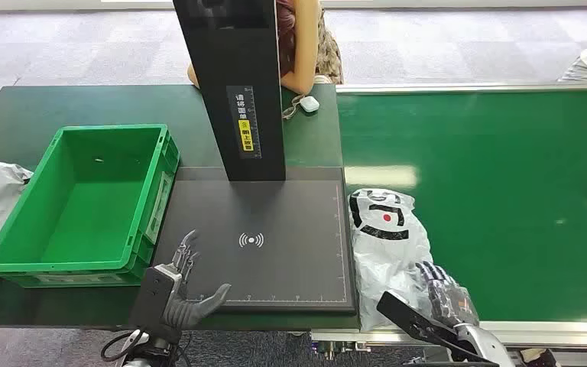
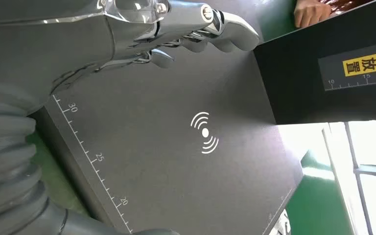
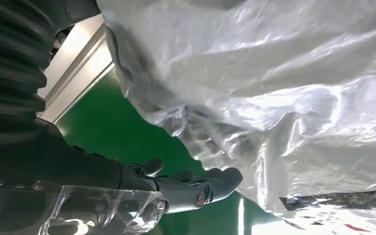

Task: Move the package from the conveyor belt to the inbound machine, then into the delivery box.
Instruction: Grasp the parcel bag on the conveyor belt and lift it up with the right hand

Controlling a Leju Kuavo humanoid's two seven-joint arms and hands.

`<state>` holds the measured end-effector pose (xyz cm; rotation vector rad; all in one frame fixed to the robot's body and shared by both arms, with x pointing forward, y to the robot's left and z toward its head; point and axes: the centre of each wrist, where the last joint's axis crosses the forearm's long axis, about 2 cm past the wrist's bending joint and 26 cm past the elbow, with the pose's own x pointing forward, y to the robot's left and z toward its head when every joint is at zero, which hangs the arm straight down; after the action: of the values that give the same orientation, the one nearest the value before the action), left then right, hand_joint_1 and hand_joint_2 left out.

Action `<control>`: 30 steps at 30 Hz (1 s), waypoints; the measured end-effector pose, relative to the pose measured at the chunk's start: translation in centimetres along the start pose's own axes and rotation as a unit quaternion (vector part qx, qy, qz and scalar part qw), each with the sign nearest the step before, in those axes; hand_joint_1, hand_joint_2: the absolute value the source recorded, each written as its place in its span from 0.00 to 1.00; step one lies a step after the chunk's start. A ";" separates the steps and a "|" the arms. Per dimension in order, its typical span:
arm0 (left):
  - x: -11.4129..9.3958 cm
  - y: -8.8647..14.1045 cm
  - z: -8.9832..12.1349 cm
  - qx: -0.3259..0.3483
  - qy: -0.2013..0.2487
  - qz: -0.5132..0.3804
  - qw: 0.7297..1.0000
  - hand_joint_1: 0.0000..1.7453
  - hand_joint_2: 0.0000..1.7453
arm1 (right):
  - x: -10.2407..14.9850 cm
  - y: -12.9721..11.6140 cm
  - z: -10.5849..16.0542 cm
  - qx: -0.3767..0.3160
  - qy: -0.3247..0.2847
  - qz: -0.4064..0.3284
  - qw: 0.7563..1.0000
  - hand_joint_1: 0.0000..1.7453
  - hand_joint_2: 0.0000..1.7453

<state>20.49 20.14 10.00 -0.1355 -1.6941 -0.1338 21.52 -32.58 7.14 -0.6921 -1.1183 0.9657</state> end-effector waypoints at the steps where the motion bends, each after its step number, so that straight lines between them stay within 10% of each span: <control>1: 0.0 0.0 0.0 0.000 0.000 0.000 1.000 0.00 1.00 | 0.0 0.1 0.0 0.004 0.000 -0.003 1.000 0.00 1.00; 26: 0.1 -0.1 -0.8 -0.009 -0.004 0.007 1.000 0.00 1.00 | -0.4 1.9 0.5 0.124 0.038 -0.008 0.992 0.00 1.00; 30: 0.1 -0.1 -0.8 -0.009 -0.004 0.007 1.000 0.00 1.00 | -0.3 2.0 0.5 0.125 0.037 -0.007 0.991 0.99 1.00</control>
<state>21.21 19.92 10.18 -0.1609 -1.6997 -0.1385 20.40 -32.00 5.43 -0.5111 -0.9175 1.0385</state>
